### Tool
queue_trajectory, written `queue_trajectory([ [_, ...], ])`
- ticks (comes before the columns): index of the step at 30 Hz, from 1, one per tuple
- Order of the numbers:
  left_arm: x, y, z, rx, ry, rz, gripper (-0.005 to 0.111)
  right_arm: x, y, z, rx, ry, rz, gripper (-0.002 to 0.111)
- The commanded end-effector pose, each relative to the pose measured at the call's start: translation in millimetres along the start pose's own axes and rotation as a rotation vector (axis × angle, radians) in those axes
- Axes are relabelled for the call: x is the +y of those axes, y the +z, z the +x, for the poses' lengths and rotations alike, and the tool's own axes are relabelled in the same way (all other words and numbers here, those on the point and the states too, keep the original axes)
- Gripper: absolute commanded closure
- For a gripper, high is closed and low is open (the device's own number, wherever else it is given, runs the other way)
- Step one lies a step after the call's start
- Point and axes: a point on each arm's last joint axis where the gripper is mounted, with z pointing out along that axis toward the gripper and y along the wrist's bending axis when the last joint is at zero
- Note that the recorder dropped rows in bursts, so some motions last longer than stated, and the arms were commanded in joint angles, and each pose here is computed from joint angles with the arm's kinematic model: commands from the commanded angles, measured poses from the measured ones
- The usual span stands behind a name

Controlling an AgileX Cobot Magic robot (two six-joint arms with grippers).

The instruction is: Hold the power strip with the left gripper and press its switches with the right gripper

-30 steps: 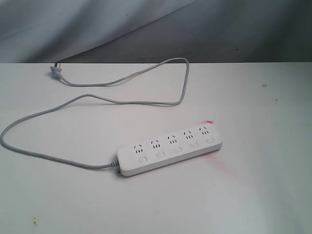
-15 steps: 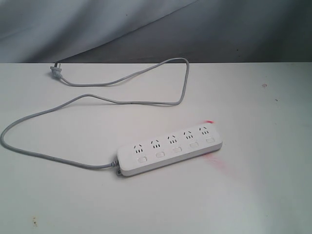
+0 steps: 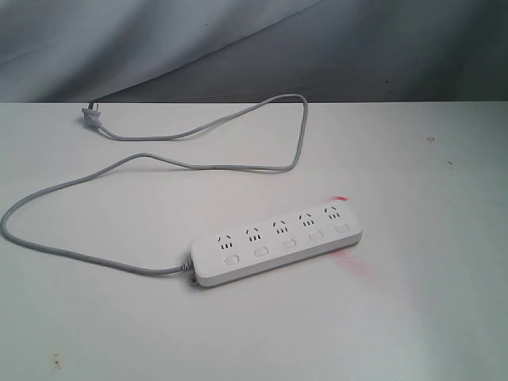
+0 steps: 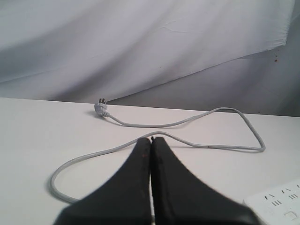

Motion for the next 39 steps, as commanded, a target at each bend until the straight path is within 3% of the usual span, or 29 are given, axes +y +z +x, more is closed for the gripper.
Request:
queue_trajectory([
  [1, 0.0, -0.1, 0.9, -0.005, 0.003, 0.004, 0.107, -0.2, -0.2, 0.5, -0.005, 0.007, 0.005, 0.108],
  [39, 0.0, -0.1, 0.9, -0.005, 0.003, 0.004, 0.107, 1.4, -0.2, 0.4, -0.007, 0.008, -0.024, 0.108],
])
